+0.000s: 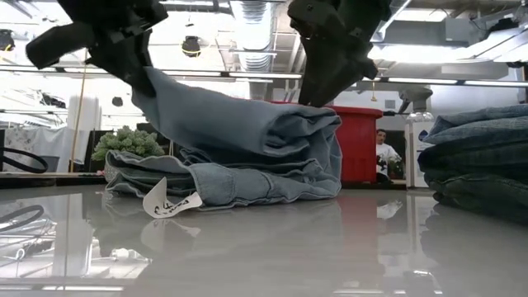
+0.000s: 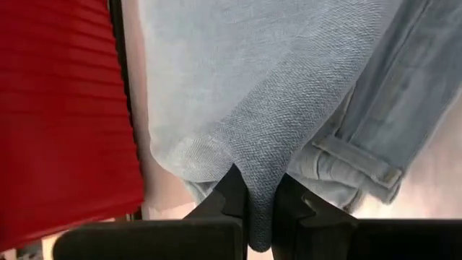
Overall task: Fold Laundry from Bin
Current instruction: Fold the light blue denim pants
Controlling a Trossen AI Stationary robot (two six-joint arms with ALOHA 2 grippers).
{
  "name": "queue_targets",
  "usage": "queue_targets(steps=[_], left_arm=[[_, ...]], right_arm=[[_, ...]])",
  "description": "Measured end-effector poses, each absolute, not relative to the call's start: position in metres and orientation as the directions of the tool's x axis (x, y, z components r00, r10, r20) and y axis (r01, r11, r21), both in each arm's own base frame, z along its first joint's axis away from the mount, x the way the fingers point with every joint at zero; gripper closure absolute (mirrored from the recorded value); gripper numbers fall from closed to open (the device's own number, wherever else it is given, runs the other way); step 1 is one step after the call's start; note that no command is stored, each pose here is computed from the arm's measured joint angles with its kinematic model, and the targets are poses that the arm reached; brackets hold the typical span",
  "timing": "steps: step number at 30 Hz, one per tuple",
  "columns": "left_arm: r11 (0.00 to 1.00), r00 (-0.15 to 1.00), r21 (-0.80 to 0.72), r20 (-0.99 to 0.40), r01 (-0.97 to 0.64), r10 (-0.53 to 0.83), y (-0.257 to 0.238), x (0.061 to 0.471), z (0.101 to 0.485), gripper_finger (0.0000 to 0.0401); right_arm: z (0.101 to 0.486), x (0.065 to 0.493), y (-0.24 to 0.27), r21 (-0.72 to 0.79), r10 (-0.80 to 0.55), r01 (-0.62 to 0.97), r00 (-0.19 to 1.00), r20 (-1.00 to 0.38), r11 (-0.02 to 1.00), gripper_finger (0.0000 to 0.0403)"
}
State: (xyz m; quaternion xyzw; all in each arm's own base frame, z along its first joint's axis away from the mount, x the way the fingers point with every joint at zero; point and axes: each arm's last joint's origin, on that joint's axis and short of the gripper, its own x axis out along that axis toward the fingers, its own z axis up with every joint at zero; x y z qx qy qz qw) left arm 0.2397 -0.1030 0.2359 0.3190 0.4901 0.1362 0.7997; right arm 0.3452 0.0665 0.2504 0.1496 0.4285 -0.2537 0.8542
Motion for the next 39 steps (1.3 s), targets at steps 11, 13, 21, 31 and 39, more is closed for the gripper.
queue_targets(steps=[11, 13, 21, 31, 39], left_arm=[[0.797, 0.453, 0.596, -0.739, 0.095, 0.499, -0.099, 0.225, 0.207, 0.0393], [0.799, 0.458, 0.594, -0.738, 0.095, 0.495, -0.099, 0.225, 0.205, 0.0393], [0.801, 0.454, 0.587, -0.749, 0.118, 0.482, -0.099, 0.224, 0.203, 0.0394], [0.806, 0.459, 0.582, -0.749, 0.110, 0.478, -0.100, 0.225, 0.203, 0.0374], [0.769, 0.416, 0.629, -0.732, 0.110, 0.539, -0.095, 0.219, 0.208, 0.0372]], right_arm=[[0.266, 0.344, 0.054, 0.032, -0.413, 0.629, 0.547, -0.728, 0.777, 0.0233], [0.268, 0.348, 0.043, 0.058, -0.440, 0.662, 0.558, -0.704, 0.747, 0.0233], [0.262, 0.367, -0.006, 0.069, -0.507, 0.715, 0.557, -0.658, 0.696, 0.0233], [0.200, 0.388, 0.006, 0.005, -0.449, 0.708, 0.453, -0.770, 0.706, 0.0234], [0.163, 0.393, 0.018, -0.066, -0.428, 0.692, 0.366, -0.826, 0.719, 0.0245]])
